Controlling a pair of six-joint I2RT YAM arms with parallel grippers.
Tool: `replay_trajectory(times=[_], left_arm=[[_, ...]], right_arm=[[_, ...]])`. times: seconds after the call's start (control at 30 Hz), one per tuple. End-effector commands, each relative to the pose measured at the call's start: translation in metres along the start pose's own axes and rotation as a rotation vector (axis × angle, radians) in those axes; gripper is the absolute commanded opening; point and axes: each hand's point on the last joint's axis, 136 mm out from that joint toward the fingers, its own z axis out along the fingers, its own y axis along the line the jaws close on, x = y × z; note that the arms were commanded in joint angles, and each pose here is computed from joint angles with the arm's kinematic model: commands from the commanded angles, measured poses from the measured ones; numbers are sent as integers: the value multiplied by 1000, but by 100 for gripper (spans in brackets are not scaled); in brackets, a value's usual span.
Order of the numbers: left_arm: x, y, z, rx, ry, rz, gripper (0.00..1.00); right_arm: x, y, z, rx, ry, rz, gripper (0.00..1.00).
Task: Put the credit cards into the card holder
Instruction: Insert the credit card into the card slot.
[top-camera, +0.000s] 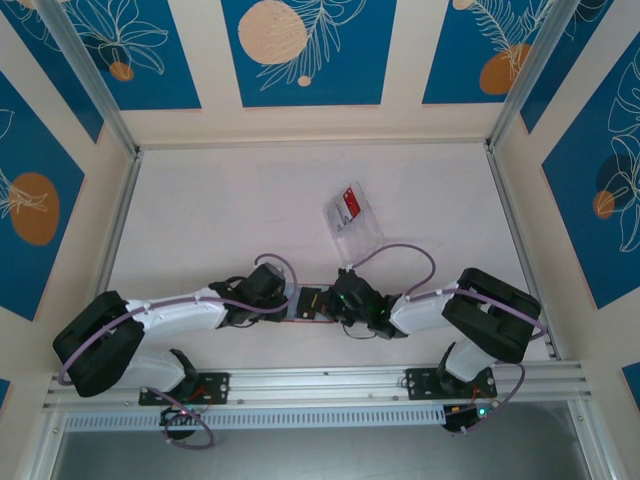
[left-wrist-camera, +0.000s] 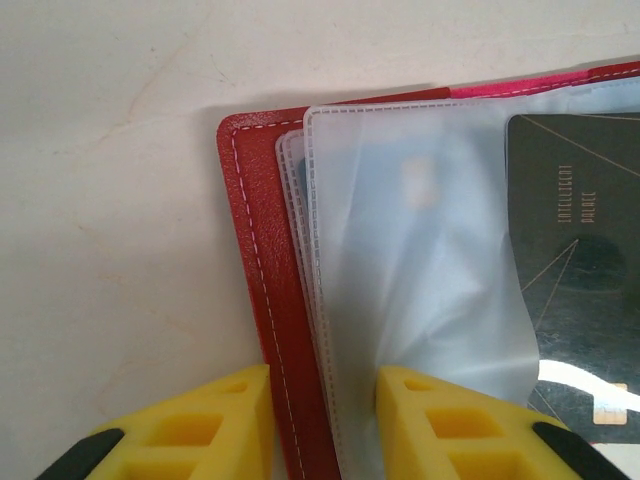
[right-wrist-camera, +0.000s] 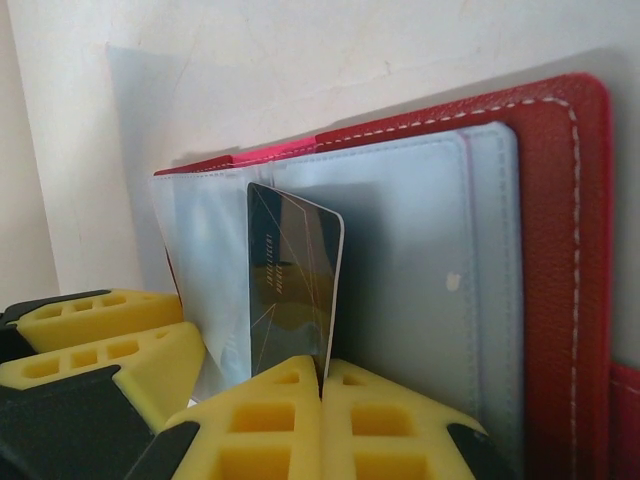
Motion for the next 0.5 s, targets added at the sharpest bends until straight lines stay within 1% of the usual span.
replay_trajectory(times=[0.0, 0.2, 0.47], left_arm=[[26, 10, 6, -42, 97, 9, 30], [25, 9, 6, -41, 98, 12, 30], [25, 8, 6, -41, 96, 16, 30]], right_arm=[[13, -54, -7, 188, 17, 19, 0], [16, -62, -12, 215, 1, 31, 0], [20, -52, -2, 201, 31, -4, 0]])
